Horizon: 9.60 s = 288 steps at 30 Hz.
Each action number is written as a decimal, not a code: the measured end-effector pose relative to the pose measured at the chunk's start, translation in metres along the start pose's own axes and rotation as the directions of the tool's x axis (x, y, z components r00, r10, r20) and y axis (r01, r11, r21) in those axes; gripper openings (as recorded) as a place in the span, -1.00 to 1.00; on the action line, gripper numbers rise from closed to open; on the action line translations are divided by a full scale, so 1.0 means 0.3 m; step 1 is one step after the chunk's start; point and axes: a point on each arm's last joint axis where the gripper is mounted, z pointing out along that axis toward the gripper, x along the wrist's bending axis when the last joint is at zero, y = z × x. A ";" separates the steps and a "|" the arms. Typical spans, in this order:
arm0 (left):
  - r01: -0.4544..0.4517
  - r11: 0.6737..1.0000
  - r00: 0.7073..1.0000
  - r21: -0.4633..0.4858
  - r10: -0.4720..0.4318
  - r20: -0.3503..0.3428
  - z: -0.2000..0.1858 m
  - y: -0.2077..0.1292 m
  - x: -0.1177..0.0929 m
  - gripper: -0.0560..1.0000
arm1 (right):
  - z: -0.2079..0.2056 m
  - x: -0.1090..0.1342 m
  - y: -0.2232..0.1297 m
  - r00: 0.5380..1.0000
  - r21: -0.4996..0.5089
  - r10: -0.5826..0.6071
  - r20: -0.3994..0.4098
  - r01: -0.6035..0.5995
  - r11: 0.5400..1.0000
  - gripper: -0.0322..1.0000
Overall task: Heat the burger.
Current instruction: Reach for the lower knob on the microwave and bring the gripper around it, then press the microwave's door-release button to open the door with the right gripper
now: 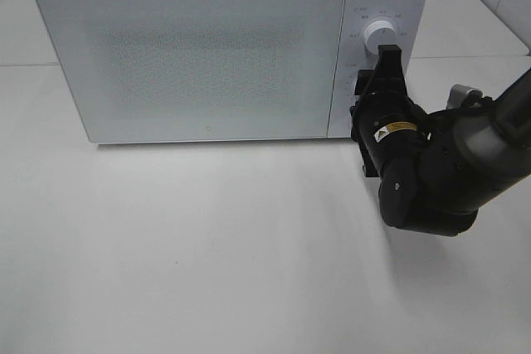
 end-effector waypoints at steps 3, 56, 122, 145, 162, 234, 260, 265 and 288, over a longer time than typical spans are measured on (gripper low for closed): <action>0.000 1.000 1.000 0.000 0.000 0.000 0.000 0.000 0.000 0.96 | 0.000 0.000 0.000 1.000 0.000 -0.005 0.000 0.005 1.000 -0.17; 0.000 1.000 1.000 0.000 0.000 0.000 0.000 0.000 0.000 0.96 | -0.110 -0.016 -0.026 0.989 0.255 -0.148 0.005 0.142 0.956 0.55; 0.000 1.000 1.000 0.000 0.000 0.000 0.000 0.000 0.000 0.96 | -0.590 0.421 0.303 -0.104 0.658 -0.928 -0.359 0.677 -0.330 0.53; 0.000 1.000 1.000 0.000 0.000 0.000 0.000 0.000 0.000 0.96 | -1.015 0.449 0.476 -0.103 0.423 -0.966 -0.235 0.884 -0.197 0.66; 0.000 1.000 1.000 0.000 0.000 0.000 0.000 0.000 0.000 0.96 | -1.173 0.348 0.523 -0.010 0.294 -1.000 -0.007 0.956 -0.011 0.60; 0.000 1.000 1.000 0.000 0.000 0.000 0.000 0.000 0.000 0.96 | -0.638 0.478 0.474 0.010 0.169 -0.999 -0.039 0.986 0.004 0.57; 0.000 1.000 1.000 0.000 0.000 0.000 0.000 0.000 0.000 0.96 | -0.477 0.274 0.421 0.293 0.143 -0.948 -0.124 0.951 0.275 0.64; 0.000 1.000 1.000 0.000 0.000 0.000 0.000 0.000 0.000 0.96 | -0.439 0.232 0.412 0.495 0.213 -0.865 -0.086 0.857 0.469 0.58; 0.000 1.000 1.000 0.000 0.000 0.000 0.000 0.000 0.000 0.96 | -0.303 0.002 0.257 0.939 0.435 -0.342 0.023 0.299 0.849 -0.88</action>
